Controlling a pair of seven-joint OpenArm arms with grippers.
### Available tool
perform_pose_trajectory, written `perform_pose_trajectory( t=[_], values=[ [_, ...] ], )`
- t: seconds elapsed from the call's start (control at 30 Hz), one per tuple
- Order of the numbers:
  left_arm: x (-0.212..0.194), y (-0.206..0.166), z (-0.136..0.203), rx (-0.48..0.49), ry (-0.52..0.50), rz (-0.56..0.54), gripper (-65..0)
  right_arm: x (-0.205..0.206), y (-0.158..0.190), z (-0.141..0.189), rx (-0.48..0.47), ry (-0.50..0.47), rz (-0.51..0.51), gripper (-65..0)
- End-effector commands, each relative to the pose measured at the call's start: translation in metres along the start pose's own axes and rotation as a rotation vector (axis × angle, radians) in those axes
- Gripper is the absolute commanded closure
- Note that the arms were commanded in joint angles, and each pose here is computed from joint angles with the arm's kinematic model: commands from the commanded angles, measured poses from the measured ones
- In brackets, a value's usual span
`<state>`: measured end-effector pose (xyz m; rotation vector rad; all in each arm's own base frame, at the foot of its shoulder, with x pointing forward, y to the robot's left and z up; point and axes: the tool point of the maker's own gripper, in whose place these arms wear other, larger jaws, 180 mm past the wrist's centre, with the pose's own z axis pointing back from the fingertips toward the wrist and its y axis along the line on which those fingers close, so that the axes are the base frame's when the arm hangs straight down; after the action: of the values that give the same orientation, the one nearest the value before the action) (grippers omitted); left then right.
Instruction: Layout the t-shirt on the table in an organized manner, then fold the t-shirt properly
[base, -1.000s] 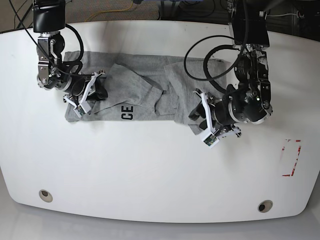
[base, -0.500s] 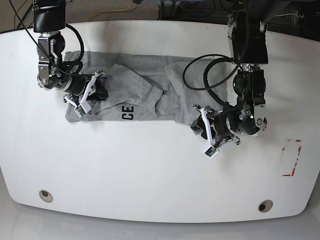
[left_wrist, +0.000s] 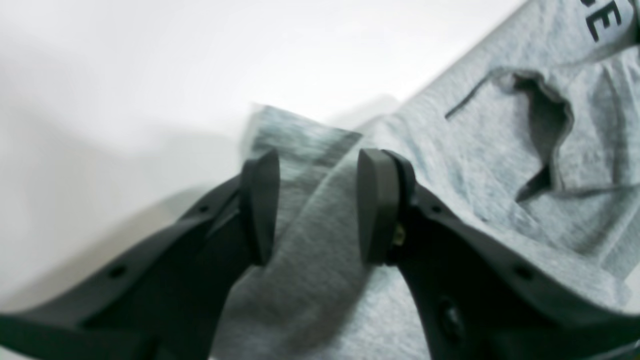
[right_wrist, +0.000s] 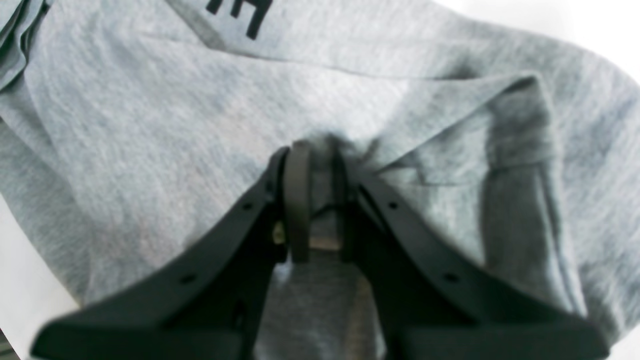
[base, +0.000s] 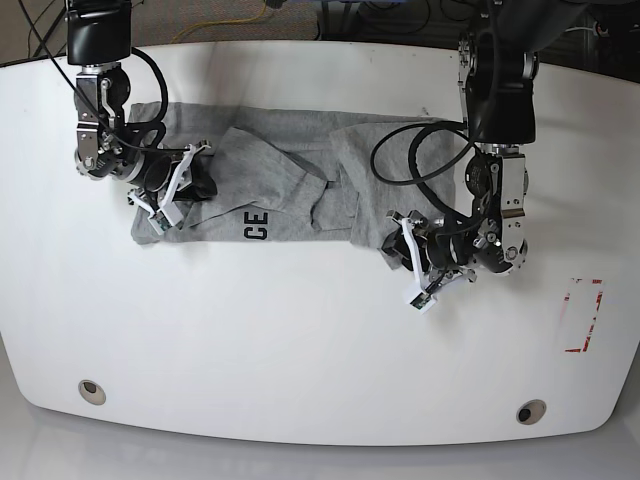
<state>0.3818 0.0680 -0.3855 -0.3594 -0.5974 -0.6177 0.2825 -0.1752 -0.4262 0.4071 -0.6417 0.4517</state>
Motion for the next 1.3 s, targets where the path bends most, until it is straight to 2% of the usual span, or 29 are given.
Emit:
perform_pose_trajectory(
  t=[0.0, 0.07, 0.13, 0.2, 0.5, 0.63, 1.0, 1.17, 1.27],
  values=[
    [0.019, 0.005, 0.008, 0.012, -0.053, -0.017, -23.6, -0.009, -0.006, 0.004, -0.022, 0.055, 0.021, -8.7],
    [0.021, 0.003, 0.008, 0.011, -0.056, -0.027, -20.3, -0.009, -0.006, 0.004, -0.022, 0.055, 0.021, -8.7],
    [0.022, -0.008, 0.002, -0.009, -0.04, -0.068, -7.4, -0.009, -0.006, 0.004, -0.022, 0.055, 0.021, -8.7],
    [0.022, -0.017, -0.003, -0.023, -0.019, -0.104, -1.0, -0.009, -0.006, 0.004, -0.022, 0.055, 0.021, -8.7],
    [0.022, -0.037, -0.011, -0.06, 0.006, -0.163, -1.8, -0.008, -0.007, 0.004, -0.022, 0.054, 0.022, -8.7],
    [0.034, -0.052, -0.016, -0.086, -0.02, -0.163, -1.8, -0.008, -0.007, 0.004, -0.022, 0.054, 0.022, -8.7],
    [0.059, -0.058, -0.014, -0.092, -0.065, -0.181, -2.4, -0.007, -0.007, 0.004, -0.023, 0.053, 0.023, -8.7],
    [0.07, -0.059, 0.001, -0.06, -0.081, -0.215, -2.5, -0.006, -0.008, 0.004, -0.024, 0.051, 0.023, -8.7],
    [0.06, -0.059, 0.018, -0.036, -0.098, -0.197, -6.5, -0.006, -0.008, 0.004, -0.025, 0.05, 0.023, -8.7]
  ],
)
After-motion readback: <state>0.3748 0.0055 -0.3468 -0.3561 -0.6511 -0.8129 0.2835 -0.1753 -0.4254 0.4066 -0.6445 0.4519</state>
